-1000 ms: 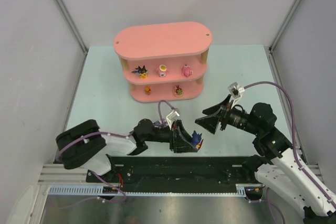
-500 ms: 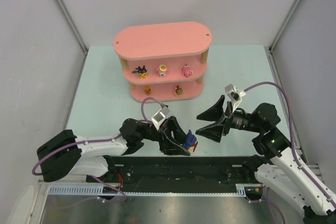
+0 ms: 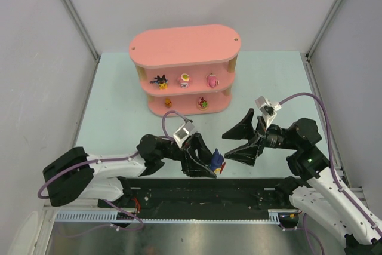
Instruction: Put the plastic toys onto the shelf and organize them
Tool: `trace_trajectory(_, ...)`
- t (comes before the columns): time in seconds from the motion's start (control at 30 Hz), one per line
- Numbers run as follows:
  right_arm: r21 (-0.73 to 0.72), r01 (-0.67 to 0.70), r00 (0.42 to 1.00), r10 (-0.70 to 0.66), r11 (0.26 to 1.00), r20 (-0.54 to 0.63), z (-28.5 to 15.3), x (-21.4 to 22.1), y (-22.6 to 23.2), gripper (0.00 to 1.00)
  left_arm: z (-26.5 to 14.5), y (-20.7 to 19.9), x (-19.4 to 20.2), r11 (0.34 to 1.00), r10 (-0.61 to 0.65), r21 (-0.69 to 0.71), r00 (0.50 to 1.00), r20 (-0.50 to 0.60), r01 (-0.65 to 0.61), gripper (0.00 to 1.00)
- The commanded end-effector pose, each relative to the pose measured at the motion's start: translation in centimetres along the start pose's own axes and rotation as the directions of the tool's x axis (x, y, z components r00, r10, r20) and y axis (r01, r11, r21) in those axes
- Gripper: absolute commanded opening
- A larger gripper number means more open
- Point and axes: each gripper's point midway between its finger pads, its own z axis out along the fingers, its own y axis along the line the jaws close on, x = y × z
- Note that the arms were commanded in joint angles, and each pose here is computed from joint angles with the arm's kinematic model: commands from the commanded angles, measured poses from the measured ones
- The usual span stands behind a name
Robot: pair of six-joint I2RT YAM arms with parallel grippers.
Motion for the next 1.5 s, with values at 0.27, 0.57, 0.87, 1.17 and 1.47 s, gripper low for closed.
trace_trajectory(0.27, -0.011, 0.041, 0.999, -0.041, 0.999, 0.006, 0.2, -0.8, 0.7, 0.97, 1.7, -4.0, -5.4, 0.951, 0.219, 0.188, 0.963, 0.154, -0.246, 0.00)
trace_trajectory(0.57, -0.013, 0.040, 0.999, -0.040, 0.999, -0.011, 0.2, -0.3, 0.6, 0.94, 2.3, -3.5, -5.7, 0.948, 0.212, 0.206, 0.964, 0.157, -0.242, 0.00)
trace_trajectory(0.87, -0.024, 0.032, 0.999, -0.033, 0.999, -0.027, 0.4, 0.1, 0.7, 0.86, 2.4, -3.5, -6.4, 0.944, 0.226, 0.207, 0.960, 0.168, -0.258, 0.00)
trace_trajectory(1.17, -0.035, 0.029, 0.999, -0.030, 0.999, -0.031, 0.5, 0.2, 0.8, 0.59, 1.9, -3.2, -6.6, 0.944, 0.238, 0.188, 0.955, 0.177, -0.270, 0.00)
trace_trajectory(1.47, -0.023, 0.031, 0.999, -0.031, 0.999, -0.017, 0.6, -0.1, 0.8, 0.22, 1.4, -3.0, -6.5, 0.946, 0.238, 0.176, 0.952, 0.192, -0.272, 0.21)
